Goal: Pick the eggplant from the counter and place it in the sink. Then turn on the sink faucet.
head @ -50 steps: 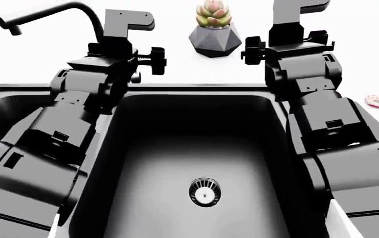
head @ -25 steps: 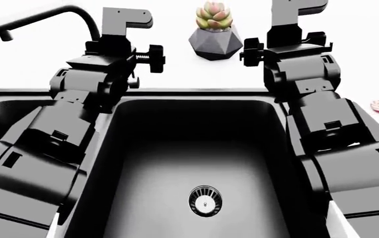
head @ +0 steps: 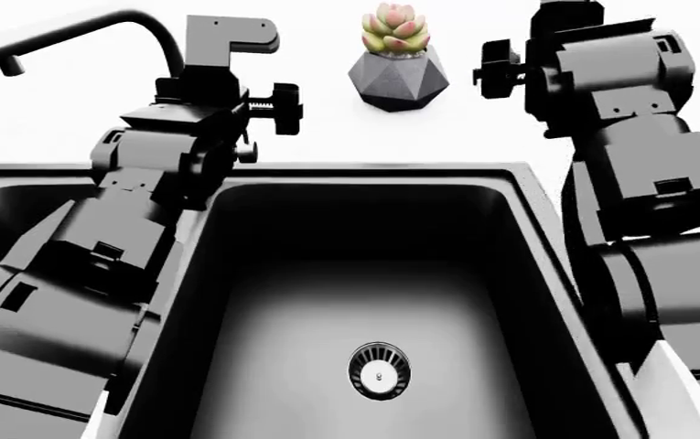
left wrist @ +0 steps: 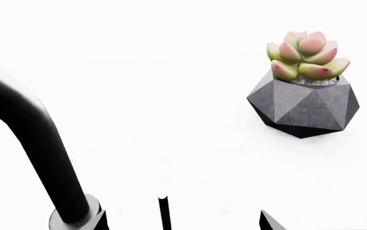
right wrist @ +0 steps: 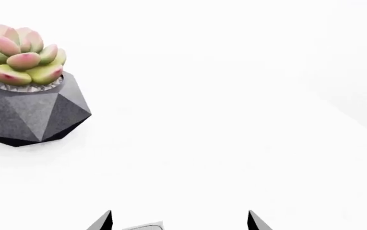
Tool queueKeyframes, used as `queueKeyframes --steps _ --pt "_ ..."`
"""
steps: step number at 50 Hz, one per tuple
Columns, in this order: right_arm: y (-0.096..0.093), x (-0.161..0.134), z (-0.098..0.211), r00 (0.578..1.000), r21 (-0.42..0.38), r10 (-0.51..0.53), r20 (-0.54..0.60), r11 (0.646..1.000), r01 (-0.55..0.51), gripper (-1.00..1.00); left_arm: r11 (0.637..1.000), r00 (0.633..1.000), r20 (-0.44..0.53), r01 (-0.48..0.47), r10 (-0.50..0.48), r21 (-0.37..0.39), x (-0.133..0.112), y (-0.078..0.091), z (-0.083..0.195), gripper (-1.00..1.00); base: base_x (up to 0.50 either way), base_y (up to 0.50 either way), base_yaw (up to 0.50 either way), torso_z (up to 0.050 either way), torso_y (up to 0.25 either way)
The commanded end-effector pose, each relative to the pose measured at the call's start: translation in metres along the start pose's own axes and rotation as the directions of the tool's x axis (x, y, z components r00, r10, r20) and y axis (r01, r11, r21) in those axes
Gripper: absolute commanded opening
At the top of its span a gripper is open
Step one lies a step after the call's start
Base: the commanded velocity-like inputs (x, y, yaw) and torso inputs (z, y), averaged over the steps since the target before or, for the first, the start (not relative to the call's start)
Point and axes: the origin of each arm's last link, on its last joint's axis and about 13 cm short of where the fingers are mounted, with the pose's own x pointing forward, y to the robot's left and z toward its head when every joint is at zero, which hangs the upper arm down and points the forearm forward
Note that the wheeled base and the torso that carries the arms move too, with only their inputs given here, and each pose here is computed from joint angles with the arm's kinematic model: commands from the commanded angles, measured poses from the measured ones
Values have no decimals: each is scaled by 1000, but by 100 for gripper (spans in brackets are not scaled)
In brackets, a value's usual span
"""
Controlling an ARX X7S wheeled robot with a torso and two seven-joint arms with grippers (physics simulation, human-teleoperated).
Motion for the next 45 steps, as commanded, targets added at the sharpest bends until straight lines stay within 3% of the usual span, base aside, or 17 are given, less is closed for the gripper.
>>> queueKeyframes --steps 1,3,5,7,9,10,15,17,19,20,21,28,45 --pt "-43 -9 11 993 -41 35 -111 998 -40 100 1000 1000 8 22 -23 13 0 -7 1 100 0 0 0 0 0" --pt "-63 -22 2 976 -43 34 -214 998 -44 100 1000 1000 8 21 -21 11 0 -7 2 100 0 0 0 0 0" --pt "-84 -50 8 974 -31 41 -225 998 -49 100 1000 1000 9 24 -24 10 0 -7 2 100 0 0 0 0 0" --pt "-96 -78 27 999 -37 37 1 999 -37 100 1000 1000 7 23 -23 10 0 -7 1 100 0 0 0 0 0" --pt "-140 -85 17 985 -33 -170 15 985 171 100 1000 1000 8 22 -22 11 0 -7 2 100 0 0 0 0 0" --pt "-145 -88 11 977 -28 -215 11 976 215 100 1000 1000 8 21 -21 10 0 -7 2 100 0 0 0 0 0" --pt "-153 -121 -1 922 -48 -387 3 921 386 100 1000 1000 4 14 -14 14 0 -6 1 100 0 0 0 0 0" --pt "-153 -142 -5 962 -48 -274 14 960 274 100 1000 1000 6 12 -12 12 -1 -7 3 100 0 0 0 0 0" --pt "-153 -162 -11 997 -50 -77 -11 996 77 100 1000 1000 8 12 -13 11 -1 -6 4 100 0 0 0 0 0" --pt "-156 -173 -16 999 -49 24 -34 998 -25 100 1000 1000 9 10 -11 12 -1 -6 4 100 0 0 0 0 0" --pt "-158 -176 -21 999 -44 29 -45 999 -31 100 1000 1000 9 8 -8 10 -1 -6 4 100 0 0 0 0 0" --pt "-172 -196 -44 998 -37 -5 -61 999 3 100 1000 1000 10 7 -7 8 -1 -5 4 100 0 0 0 0 0" --pt "-199 -191 -78 980 15 -128 -150 991 131 100 1000 1000 1 -2 2 2 0 -3 2 100 0 0 0 0 0"
